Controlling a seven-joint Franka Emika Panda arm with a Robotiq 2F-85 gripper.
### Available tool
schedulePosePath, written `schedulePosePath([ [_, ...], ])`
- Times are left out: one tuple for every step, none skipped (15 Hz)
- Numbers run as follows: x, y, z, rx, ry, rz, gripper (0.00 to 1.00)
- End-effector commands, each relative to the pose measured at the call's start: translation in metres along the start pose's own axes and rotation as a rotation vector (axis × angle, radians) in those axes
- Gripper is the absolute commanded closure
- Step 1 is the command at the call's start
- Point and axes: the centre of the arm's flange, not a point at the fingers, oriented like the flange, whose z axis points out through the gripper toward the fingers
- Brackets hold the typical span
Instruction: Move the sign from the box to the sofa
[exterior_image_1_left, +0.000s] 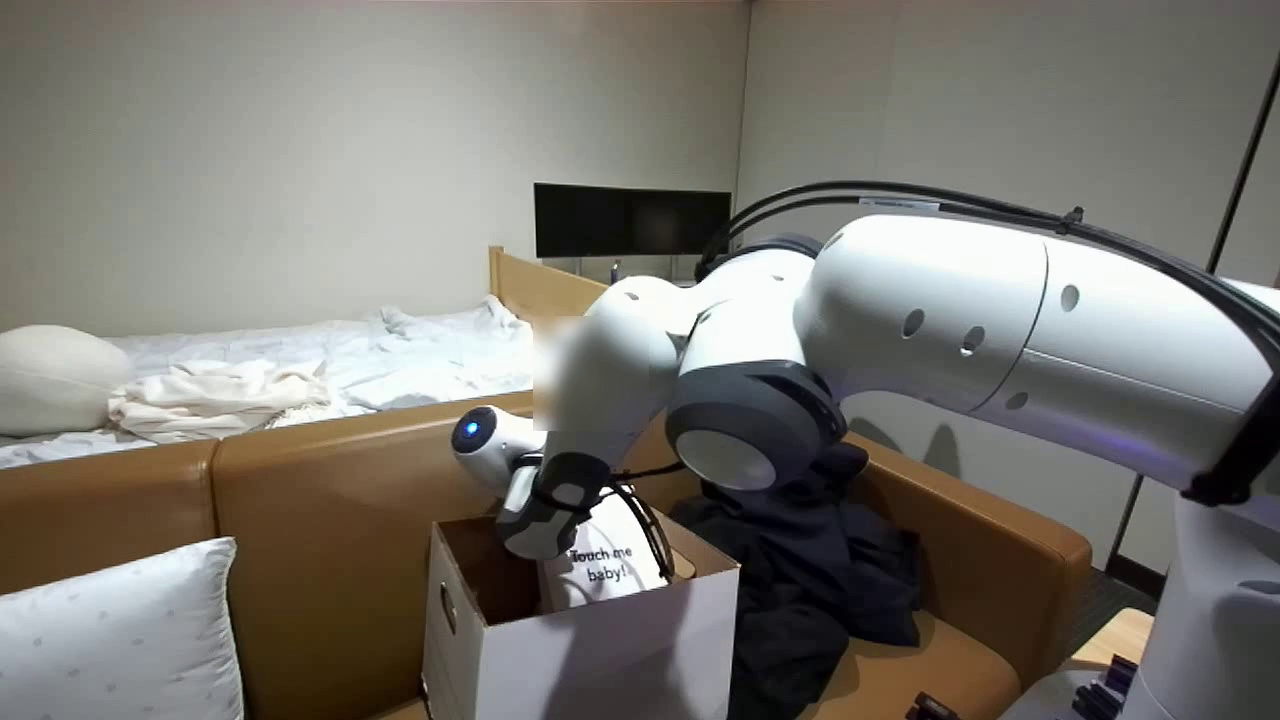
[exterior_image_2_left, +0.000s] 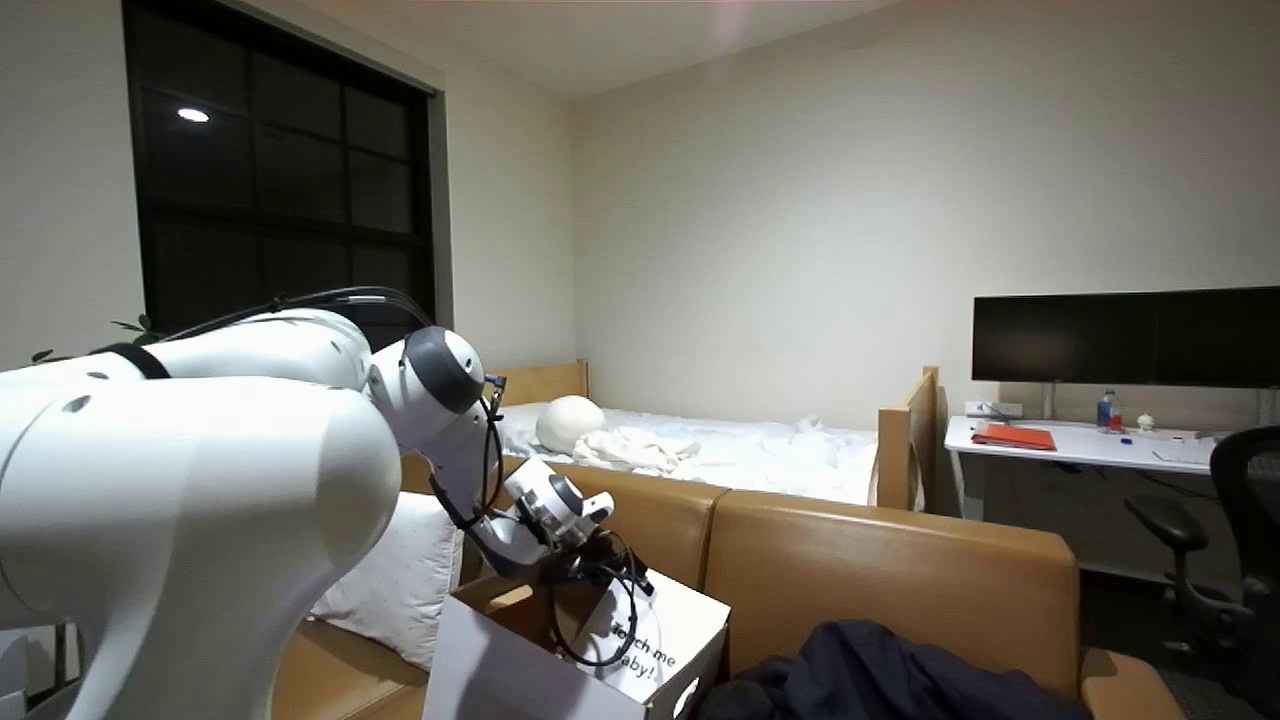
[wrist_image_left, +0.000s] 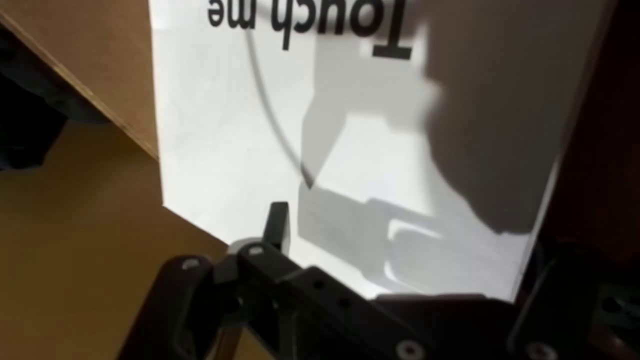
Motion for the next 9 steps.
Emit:
schedulePosePath([
  [-0.011,0.056,-0.030,-0.147,-0.051,0.108,0.00],
  [-0.014,0.062,-0.031,-0.176,-0.057,0.132,0.00],
  [-0.015,0.065,-0.032,-0.189,-0.081,0.159,0.07],
  [-0.016,0.067,-0.034,-0.195,-0.101,0.182,0.26],
  [-0.016,0.069,-0.036,-0.199,-0.112,0.199,0.32],
  [-0.016,0.071,-0.037,-0.200,-0.127,0.213,0.39],
  [-0.015,0.073,-0.039,-0.193,-0.142,0.227,0.46],
  [-0.015,0.075,-0.042,-0.191,-0.158,0.226,0.52],
  [-0.015,0.077,-0.043,-0.185,-0.164,0.235,0.60],
])
